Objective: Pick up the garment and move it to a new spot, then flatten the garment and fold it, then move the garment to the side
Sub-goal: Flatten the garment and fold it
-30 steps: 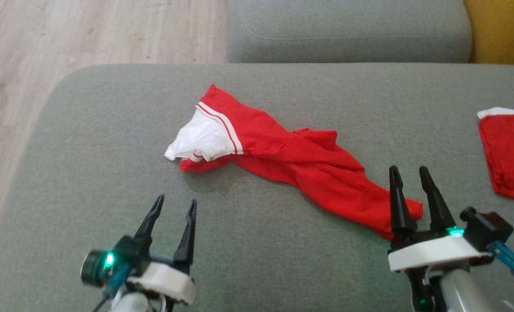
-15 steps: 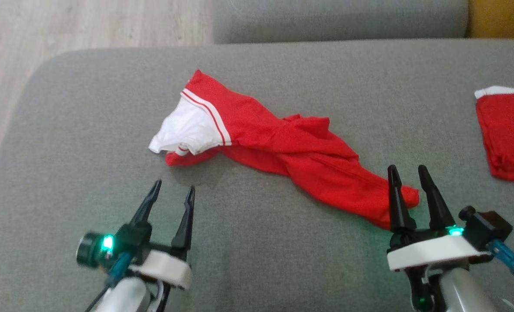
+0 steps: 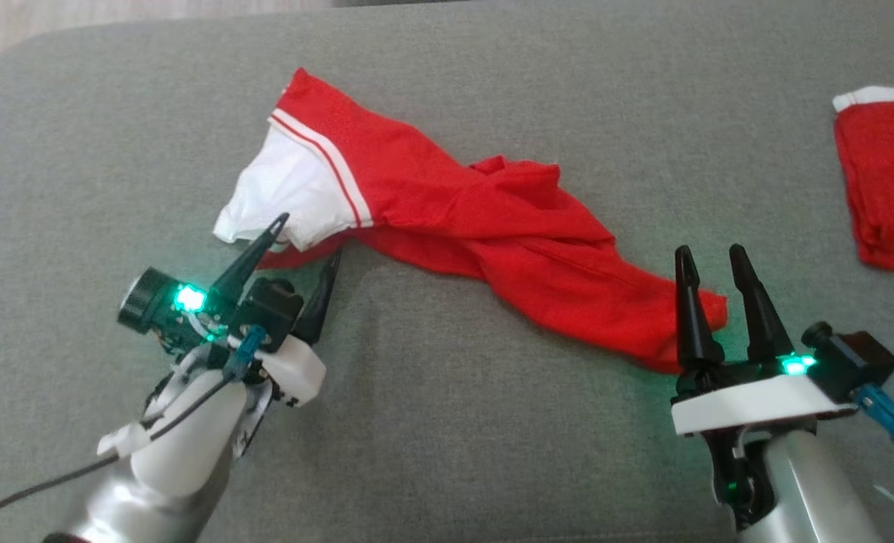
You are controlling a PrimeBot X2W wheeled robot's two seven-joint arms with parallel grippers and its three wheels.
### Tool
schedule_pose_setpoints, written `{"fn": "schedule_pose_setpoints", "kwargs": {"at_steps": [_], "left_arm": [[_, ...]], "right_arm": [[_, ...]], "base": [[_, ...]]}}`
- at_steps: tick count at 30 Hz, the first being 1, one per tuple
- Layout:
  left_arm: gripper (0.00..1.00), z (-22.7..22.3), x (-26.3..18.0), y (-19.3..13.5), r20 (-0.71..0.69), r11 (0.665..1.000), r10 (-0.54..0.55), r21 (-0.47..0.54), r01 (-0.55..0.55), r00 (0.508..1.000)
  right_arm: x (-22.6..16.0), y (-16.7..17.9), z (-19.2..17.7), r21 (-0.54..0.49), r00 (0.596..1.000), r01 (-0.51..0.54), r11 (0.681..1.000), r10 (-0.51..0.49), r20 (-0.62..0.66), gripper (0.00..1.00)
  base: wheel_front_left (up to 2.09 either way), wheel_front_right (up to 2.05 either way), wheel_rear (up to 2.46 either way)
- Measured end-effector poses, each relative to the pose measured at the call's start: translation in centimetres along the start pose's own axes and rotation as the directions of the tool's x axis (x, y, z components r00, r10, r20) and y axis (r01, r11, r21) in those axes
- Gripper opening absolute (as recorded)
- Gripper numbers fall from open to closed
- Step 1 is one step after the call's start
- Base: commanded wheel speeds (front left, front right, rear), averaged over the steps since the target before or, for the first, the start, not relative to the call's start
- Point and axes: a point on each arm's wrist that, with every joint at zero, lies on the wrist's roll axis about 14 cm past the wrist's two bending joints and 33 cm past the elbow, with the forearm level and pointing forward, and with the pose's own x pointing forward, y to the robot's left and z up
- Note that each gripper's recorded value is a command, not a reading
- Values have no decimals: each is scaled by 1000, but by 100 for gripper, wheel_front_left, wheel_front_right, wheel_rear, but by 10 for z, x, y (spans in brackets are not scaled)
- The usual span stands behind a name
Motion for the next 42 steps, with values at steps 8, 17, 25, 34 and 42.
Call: {"fn": "schedule_pose_setpoints", "kwargs": {"at_steps": [8, 17, 25, 34, 42], "left_arm": [[100, -10, 10, -4, -36, 999, -25, 38, 27, 999], [0, -12, 13, -1, -44, 999, -19, 50, 21, 999], [0, 12, 16, 9, 32, 1000, 9, 9, -9, 999], [0, 78, -5, 46, 220, 914, 195, -394, -96, 956], [0, 42, -65, 33, 146, 791, 287, -594, -148, 947]], "right_arm": [[-1, -8, 2, 1, 1000, 23, 1000, -23, 4, 100], [-3, -10, 2, 5, 1000, 30, 1000, -30, 3, 100], [-6, -9, 7, 13, 999, 33, 999, -33, 16, 100], [-14, -1, 31, 16, 996, 14, 1000, -15, 85, 100], [-26, 16, 30, 10, 996, -30, 999, 29, 85, 100]], "base": [[0, 0, 0], [0, 0, 0], [0, 0, 0], [0, 0, 0], [0, 0, 0]]}}
